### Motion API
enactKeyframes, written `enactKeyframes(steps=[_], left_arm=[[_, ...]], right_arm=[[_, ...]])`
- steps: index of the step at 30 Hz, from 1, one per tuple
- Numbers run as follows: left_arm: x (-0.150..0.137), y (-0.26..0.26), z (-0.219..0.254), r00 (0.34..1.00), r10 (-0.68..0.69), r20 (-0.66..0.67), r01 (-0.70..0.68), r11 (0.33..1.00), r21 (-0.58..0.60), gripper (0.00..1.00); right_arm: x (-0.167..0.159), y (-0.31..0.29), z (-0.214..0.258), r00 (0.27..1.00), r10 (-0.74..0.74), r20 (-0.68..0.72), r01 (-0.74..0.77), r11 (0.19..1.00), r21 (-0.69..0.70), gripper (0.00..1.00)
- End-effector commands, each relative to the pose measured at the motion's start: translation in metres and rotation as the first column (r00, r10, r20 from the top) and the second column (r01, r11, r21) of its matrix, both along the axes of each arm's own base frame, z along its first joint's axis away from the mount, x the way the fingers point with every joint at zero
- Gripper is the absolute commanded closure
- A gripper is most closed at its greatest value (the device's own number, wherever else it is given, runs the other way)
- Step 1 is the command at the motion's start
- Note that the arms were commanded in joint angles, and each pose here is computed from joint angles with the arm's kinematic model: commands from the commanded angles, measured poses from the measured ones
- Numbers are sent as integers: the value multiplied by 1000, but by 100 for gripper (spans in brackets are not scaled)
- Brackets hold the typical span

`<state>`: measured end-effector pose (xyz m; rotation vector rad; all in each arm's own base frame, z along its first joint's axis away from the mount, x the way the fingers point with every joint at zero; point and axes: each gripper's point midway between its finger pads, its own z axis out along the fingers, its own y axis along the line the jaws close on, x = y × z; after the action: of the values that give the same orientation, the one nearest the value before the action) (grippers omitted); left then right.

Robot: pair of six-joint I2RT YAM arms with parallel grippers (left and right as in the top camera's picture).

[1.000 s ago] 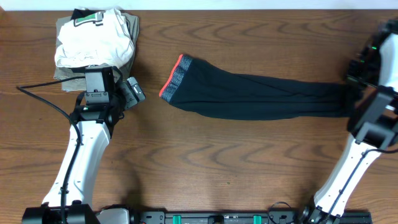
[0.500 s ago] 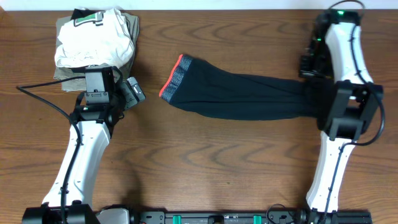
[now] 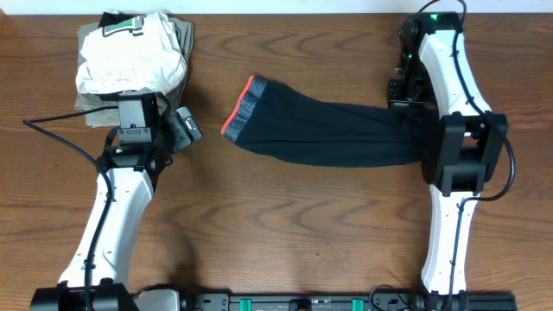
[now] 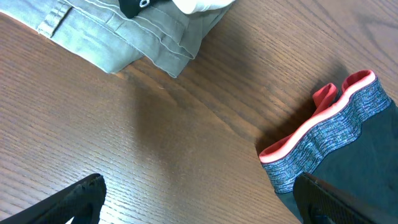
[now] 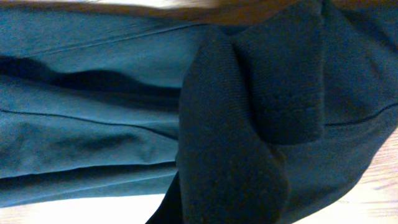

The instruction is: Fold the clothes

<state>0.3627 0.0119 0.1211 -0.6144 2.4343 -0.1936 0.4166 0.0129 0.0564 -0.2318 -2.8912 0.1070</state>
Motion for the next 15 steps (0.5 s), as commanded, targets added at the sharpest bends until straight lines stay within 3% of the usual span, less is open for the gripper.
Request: enactKeyframes(steps=[1,6,9,15], left_arm=[[-2,2,-2,1000,1,-5,-1,1000,4,2],[-2,2,-2,1000,1,-5,-1,1000,4,2],[-2,2,-2,1000,1,-5,-1,1000,4,2],[-2,2,-2,1000,1,-5,-1,1000,4,2]], right_arm=[[5,18,23,998,-2,62,-1,999,40,99],[4,30,23,998,22,61,-25,998,49,96],[2,37,23,998,37,58,-40,998,49,62],[-2,43,23,997,55,45,-57,997,47,62]])
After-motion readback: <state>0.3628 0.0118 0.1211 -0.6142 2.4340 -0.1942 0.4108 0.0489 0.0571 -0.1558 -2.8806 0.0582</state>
